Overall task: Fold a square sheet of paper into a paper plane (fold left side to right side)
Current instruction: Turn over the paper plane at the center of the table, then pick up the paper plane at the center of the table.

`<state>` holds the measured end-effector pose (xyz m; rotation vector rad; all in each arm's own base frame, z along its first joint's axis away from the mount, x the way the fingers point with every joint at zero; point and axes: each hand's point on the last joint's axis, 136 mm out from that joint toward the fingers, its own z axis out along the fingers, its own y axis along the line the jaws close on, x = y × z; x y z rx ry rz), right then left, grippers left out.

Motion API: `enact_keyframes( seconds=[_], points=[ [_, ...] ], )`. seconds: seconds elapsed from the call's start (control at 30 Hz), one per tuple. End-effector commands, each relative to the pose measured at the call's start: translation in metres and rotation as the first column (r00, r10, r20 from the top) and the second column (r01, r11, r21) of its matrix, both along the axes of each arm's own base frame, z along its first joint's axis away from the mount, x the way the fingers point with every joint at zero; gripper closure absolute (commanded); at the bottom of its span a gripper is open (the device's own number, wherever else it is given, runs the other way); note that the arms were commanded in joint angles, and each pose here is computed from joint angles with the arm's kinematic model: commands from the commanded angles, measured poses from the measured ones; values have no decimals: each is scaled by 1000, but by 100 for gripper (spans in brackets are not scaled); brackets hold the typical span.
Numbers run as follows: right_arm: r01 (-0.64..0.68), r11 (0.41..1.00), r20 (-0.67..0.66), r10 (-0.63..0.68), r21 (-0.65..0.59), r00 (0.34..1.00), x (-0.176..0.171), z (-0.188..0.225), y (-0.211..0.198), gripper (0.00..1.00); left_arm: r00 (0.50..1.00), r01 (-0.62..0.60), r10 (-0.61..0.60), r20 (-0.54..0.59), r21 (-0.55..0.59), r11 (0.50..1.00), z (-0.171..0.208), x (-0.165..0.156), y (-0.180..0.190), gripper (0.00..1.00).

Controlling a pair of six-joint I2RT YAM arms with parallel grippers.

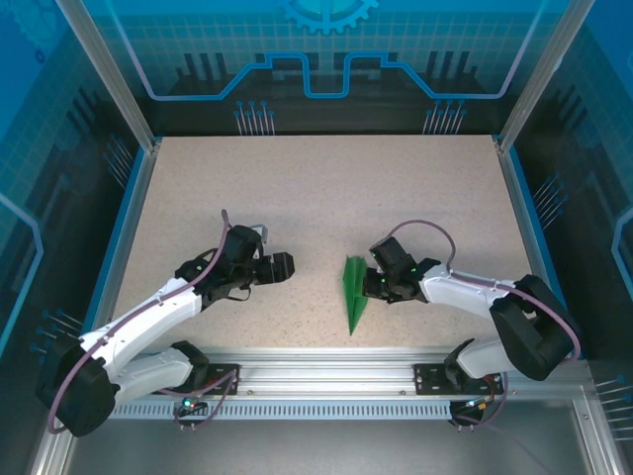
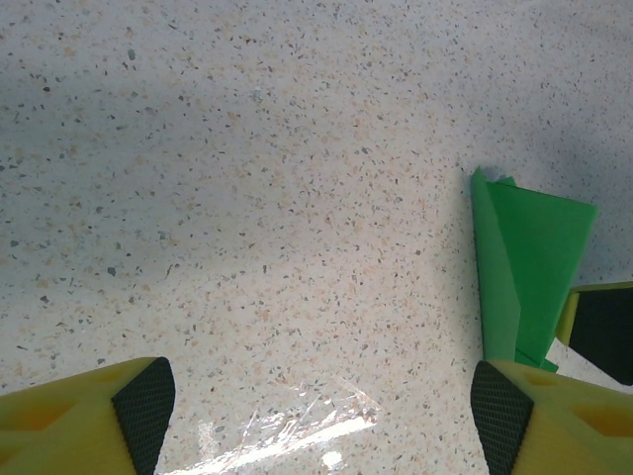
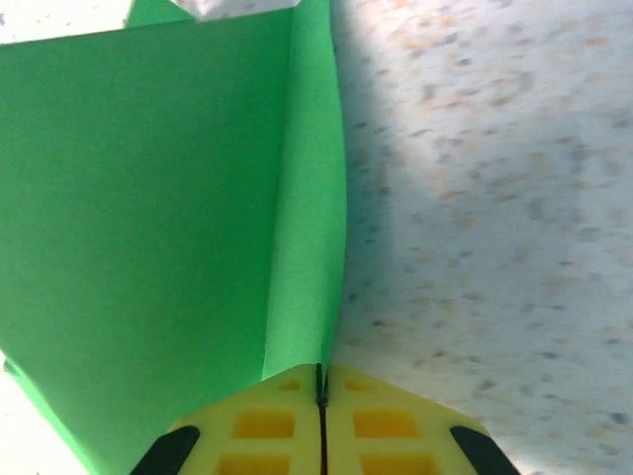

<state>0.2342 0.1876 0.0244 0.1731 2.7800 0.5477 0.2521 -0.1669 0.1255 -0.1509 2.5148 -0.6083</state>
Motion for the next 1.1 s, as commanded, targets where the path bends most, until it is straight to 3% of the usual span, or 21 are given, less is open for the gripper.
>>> enact_keyframes(
  seconds=[0.0,0.37,0.43,0.5,0.67,0.8,1.07],
  points=[
    [1,1000,18,-1,9,1000,3,1,-9,91,999,-26,26,-30,0,1000,-4,-3,5,18],
    [-9,997,74,15,-76,997,-5,44,-31,58,999,-13,12,-31,-25,1000,-1,-1,-2,16],
    [-38,997,80,43,-65,996,-12,55,-27,52,1000,-4,3,-26,-38,999,-1,0,-5,12],
    [-74,996,76,77,-44,994,-22,61,-19,45,1000,5,-6,-25,-57,998,-1,1,-9,1],
    [-114,993,8,114,-17,993,-44,55,-5,31,1000,9,-11,-29,-69,998,-3,2,-12,1],
    [-135,991,-16,135,8,991,-48,48,9,30,999,32,-35,-41,-72,997,-6,1,-16,1],
    [-183,983,-62,181,-32,982,-45,36,27,40,998,40,-43,-44,-65,997,-7,0,-15,1]
  ],
)
